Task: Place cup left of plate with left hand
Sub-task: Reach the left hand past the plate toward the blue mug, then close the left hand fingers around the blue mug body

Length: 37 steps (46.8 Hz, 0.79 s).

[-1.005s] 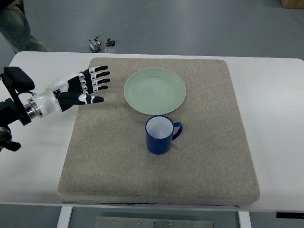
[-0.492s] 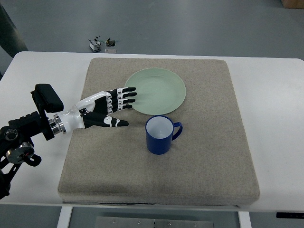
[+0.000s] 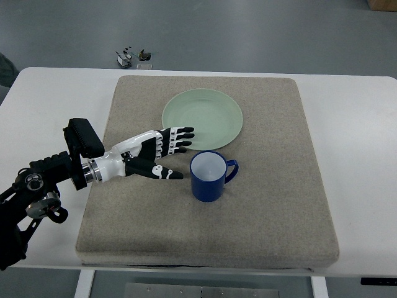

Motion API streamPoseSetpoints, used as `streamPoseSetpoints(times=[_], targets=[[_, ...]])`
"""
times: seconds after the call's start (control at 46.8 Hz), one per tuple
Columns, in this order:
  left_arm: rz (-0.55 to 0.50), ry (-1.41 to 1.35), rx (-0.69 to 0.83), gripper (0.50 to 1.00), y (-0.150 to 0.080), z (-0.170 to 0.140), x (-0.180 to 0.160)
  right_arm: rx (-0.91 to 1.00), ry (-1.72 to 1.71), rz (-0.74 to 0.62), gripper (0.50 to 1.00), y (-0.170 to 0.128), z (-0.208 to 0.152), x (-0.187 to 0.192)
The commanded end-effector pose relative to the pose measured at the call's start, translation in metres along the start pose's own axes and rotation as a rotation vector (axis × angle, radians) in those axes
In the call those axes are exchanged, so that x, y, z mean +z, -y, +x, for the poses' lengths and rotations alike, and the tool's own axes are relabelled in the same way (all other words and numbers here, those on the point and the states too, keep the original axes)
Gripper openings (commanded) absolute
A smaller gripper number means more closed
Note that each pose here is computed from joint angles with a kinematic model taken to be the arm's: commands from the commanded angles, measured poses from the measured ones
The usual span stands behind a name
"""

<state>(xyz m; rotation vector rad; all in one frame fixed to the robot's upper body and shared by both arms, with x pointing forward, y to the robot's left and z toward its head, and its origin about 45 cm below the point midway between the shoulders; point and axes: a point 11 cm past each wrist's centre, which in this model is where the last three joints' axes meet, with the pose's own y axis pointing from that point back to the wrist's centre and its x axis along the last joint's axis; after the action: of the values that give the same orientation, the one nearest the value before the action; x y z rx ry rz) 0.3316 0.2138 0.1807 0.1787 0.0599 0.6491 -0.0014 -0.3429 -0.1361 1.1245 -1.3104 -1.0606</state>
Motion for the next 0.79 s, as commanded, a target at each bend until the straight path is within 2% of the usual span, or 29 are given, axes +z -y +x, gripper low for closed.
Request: streamPoseSetpoints(times=[0.0,0.77], targets=[[0.01,0.001,-0.013,0.996,0.002,-0.004,-0.002,0.0,0.0,0.0,0.934,0.0,0.0,0.0],[0.005,0.023,-0.068,0.981,0.026,-0.028,-0.005,0.0,0.0,0.0,0.934,0.0,0.0,0.0]])
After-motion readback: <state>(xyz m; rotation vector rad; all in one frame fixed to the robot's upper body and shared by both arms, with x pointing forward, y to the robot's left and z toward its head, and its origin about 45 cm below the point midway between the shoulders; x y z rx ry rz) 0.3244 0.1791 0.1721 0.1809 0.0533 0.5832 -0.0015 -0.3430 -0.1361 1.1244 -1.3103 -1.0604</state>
